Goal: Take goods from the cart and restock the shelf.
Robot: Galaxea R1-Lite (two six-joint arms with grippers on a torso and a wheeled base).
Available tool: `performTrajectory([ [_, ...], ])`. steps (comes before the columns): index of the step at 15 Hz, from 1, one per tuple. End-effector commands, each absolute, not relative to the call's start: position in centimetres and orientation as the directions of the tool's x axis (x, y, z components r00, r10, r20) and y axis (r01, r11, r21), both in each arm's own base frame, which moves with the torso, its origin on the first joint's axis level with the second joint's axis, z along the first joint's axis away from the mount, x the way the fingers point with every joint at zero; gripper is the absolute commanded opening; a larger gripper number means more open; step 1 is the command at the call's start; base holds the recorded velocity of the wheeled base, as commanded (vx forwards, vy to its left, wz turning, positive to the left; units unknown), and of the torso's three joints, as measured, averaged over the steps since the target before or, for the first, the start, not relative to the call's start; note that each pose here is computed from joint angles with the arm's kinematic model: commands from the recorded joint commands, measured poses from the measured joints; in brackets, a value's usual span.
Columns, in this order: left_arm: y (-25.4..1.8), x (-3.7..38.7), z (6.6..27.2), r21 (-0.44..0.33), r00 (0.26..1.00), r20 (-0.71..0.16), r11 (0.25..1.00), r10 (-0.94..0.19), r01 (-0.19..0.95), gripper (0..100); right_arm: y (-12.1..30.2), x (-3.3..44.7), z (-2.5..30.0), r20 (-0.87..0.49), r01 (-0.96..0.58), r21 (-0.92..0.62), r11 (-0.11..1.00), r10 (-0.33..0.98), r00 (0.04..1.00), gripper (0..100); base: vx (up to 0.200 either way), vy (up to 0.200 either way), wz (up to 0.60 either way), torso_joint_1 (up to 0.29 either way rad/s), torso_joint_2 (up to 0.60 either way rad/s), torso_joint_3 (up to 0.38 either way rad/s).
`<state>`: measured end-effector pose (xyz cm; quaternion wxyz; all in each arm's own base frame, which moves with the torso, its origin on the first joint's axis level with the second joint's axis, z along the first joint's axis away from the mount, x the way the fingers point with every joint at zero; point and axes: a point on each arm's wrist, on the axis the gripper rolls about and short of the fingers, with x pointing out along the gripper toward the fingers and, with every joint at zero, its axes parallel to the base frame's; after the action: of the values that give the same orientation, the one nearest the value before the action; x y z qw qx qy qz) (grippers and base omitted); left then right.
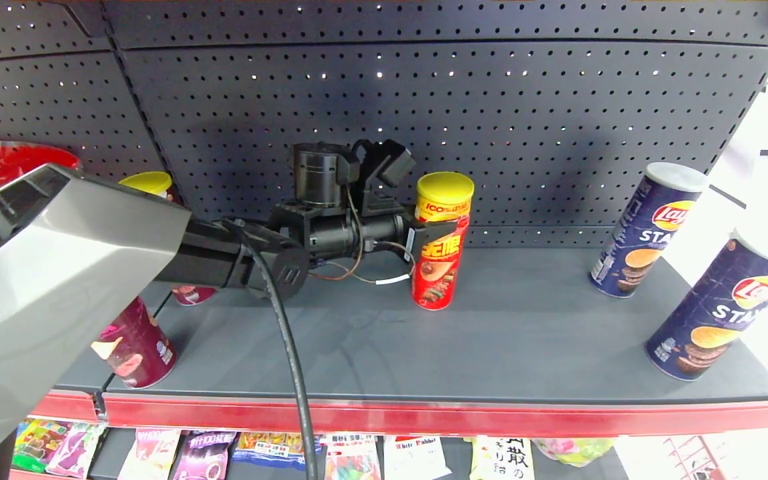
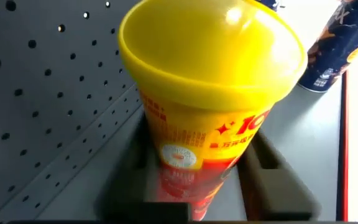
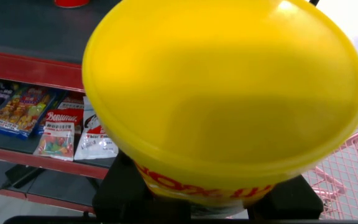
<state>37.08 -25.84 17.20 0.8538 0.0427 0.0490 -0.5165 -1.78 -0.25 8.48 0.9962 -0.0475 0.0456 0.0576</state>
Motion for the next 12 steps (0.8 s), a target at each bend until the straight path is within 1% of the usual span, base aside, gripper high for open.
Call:
performTrajectory([
  [1,-25.2,36.1,18.2,0.025,0.466,-0.123,0.466,-0.876,0.884,0,-0.2,-1.8,8.5,-0.098,-0.118,-0.090,0.989,0.110,0.989,0,0.000,0.000,0.00,0.000,0.00,0.000],
  [4,-22.8,33.5,19.0,0.010,0.475,-0.149,0.480,-0.867,0.877,0,-0.3,-1.8,8.5,-0.098,-0.118,-0.088,0.989,0.110,0.989,0,0.000,0.000,0.00,0.000,0.00,0.000],
  [7,-20.8,29.7,19.7,0.023,0.476,-0.127,0.477,-0.870,0.879,0,-0.3,-1.8,8.5,-0.098,-0.118,-0.088,0.989,0.110,0.989,0,0.000,0.000,0.00,0.000,0.00,0.000],
  [11,-18.9,26.7,18.8,0.014,0.483,-0.151,0.487,-0.862,0.873,0,-0.3,-1.8,8.5,-0.098,-0.118,-0.088,0.989,0.110,0.989,0,0.000,0.000,0.00,0.000,0.00,0.000],
  [12,-18.7,26.5,18.6,0.012,0.484,-0.155,0.488,-0.861,0.873,0,-0.3,-1.8,8.5,-0.098,-0.118,-0.088,0.989,0.110,0.989,0,0.000,0.000,0.00,0.000,0.00,0.000],
])
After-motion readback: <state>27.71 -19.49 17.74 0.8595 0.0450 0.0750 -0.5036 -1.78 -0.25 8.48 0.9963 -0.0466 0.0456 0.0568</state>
